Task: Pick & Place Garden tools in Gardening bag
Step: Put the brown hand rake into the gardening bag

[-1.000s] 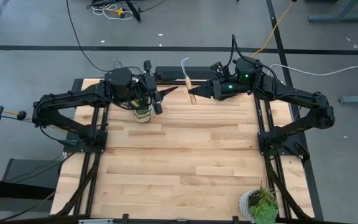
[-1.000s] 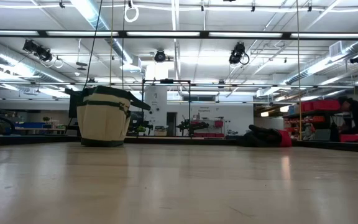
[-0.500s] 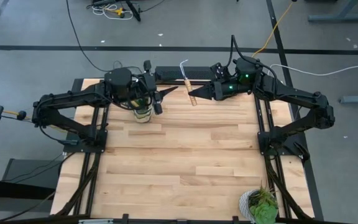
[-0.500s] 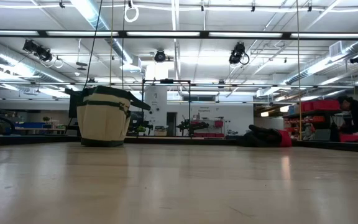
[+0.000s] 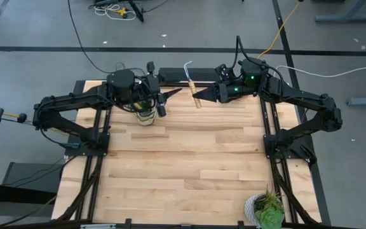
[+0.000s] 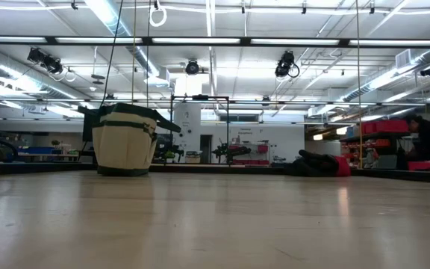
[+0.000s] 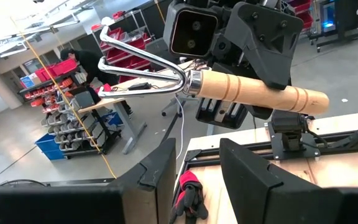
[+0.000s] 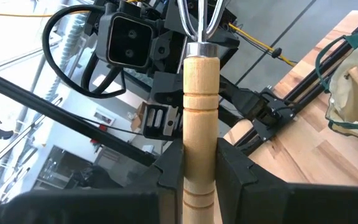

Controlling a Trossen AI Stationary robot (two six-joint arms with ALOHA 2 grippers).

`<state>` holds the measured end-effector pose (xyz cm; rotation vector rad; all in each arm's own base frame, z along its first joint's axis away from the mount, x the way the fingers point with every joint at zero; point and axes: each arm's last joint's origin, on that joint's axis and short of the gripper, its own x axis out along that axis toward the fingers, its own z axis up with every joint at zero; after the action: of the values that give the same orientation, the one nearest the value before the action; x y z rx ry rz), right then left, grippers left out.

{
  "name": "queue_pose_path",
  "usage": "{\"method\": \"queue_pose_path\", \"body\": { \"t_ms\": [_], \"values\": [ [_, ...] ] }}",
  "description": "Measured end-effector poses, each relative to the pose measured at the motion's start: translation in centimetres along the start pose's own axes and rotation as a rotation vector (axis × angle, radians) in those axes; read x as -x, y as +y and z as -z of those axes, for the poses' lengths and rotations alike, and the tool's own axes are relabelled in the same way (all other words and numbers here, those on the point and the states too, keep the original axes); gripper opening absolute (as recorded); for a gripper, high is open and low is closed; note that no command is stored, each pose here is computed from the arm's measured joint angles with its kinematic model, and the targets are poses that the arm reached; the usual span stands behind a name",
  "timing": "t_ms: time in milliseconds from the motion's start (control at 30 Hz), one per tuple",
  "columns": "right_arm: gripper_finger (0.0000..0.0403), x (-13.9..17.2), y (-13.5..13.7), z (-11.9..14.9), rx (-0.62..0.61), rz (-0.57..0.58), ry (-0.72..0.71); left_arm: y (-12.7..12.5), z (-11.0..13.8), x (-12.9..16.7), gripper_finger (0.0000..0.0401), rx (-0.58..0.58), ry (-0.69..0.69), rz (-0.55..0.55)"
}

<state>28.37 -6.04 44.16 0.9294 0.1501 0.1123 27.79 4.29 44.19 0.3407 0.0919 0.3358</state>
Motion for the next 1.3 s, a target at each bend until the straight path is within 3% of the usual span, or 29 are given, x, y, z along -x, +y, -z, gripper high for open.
{"method": "queue_pose_path", "body": {
  "t_ms": [1300],
  "values": [
    [0.0057, 0.0, 0.01, -0.01, 0.023, -0.001, 0.0, -0.34, -0.2, 0.08, 0.0131, 0.001, -0.012, 0.011]
  ]
}}
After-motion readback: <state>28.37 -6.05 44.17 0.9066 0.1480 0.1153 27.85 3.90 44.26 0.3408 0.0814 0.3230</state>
